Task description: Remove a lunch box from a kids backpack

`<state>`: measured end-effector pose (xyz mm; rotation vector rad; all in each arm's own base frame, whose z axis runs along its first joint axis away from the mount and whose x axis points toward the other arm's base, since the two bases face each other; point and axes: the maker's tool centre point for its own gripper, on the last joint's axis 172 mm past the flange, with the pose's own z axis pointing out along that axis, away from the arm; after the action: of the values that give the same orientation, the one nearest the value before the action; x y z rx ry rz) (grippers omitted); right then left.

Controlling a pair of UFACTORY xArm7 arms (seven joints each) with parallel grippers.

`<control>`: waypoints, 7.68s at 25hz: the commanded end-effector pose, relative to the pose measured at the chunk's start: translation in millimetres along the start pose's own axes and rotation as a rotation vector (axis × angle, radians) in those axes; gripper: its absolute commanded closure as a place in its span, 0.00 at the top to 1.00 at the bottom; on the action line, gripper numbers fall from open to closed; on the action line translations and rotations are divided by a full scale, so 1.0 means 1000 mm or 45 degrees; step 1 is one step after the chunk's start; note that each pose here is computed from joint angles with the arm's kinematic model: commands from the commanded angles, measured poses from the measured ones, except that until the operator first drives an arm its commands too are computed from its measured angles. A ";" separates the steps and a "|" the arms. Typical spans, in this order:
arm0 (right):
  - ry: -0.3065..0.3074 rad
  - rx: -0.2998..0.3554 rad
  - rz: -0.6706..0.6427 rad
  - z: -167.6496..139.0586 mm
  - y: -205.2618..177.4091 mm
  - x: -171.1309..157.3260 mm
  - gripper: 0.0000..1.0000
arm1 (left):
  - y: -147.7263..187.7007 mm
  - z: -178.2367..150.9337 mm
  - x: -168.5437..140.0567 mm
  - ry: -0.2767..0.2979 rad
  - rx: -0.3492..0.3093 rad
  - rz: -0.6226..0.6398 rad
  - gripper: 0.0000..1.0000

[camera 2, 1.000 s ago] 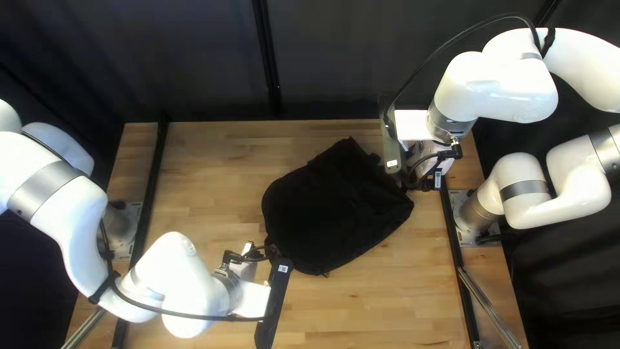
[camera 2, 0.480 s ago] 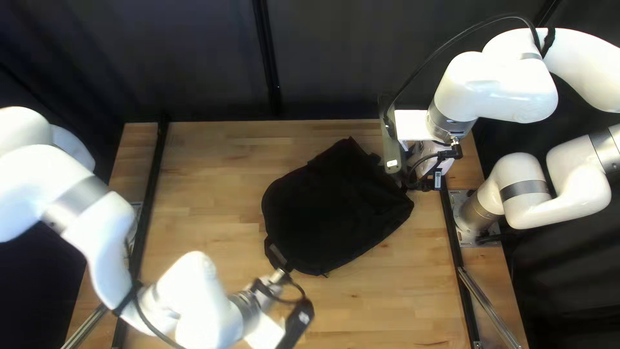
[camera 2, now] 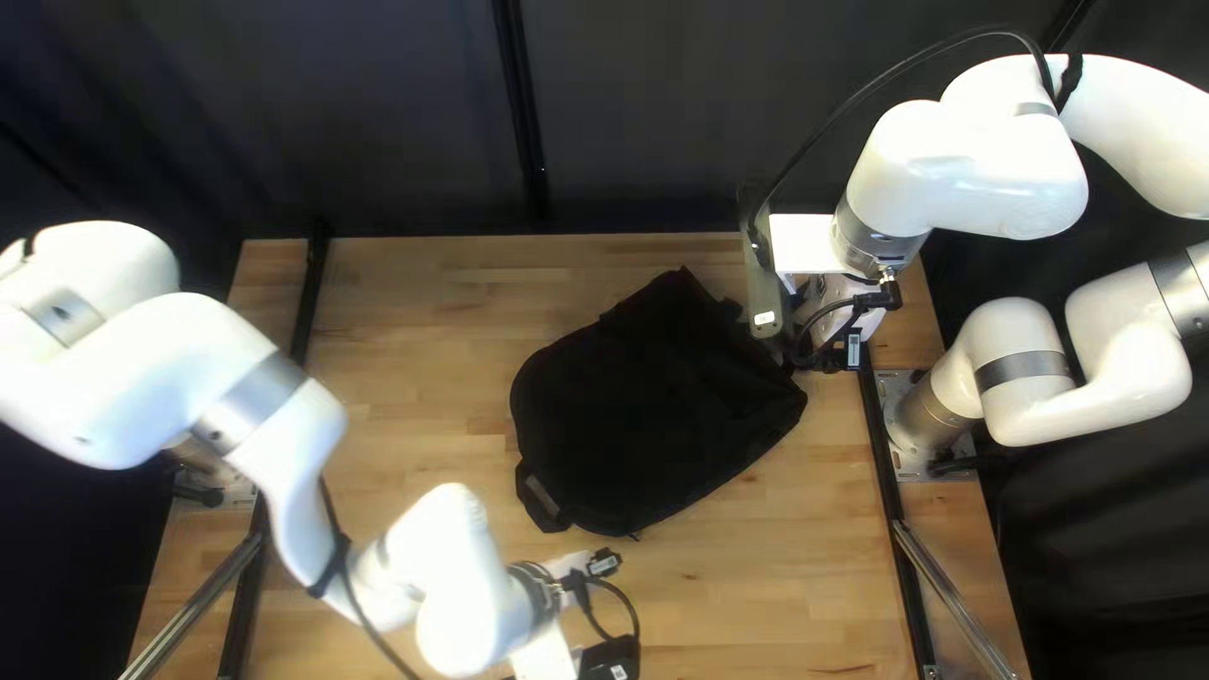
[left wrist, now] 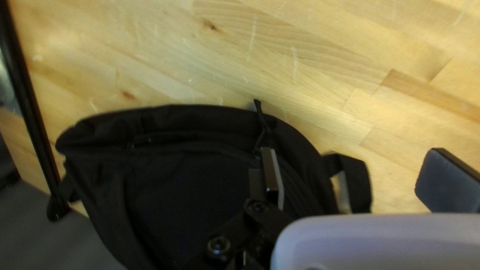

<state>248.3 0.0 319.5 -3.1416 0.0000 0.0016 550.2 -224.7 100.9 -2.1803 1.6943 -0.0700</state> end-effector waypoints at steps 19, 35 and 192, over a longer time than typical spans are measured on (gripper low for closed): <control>0.000 0.000 0.000 0.000 0.000 0.000 1.00 | -0.032 0.083 -0.020 -0.231 -0.179 0.200 1.00; 0.000 0.000 0.000 0.000 0.000 0.000 1.00 | -0.037 0.097 -0.023 -0.329 -0.280 0.101 1.00; 0.266 -0.315 -0.671 0.135 -0.120 0.077 1.00 | 0.027 -0.001 -0.036 0.242 -0.132 -0.170 0.00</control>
<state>325.3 120.0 184.0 -3.2493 -0.8847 -0.3486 517.0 -189.8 95.4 -2.4268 1.6525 -0.2150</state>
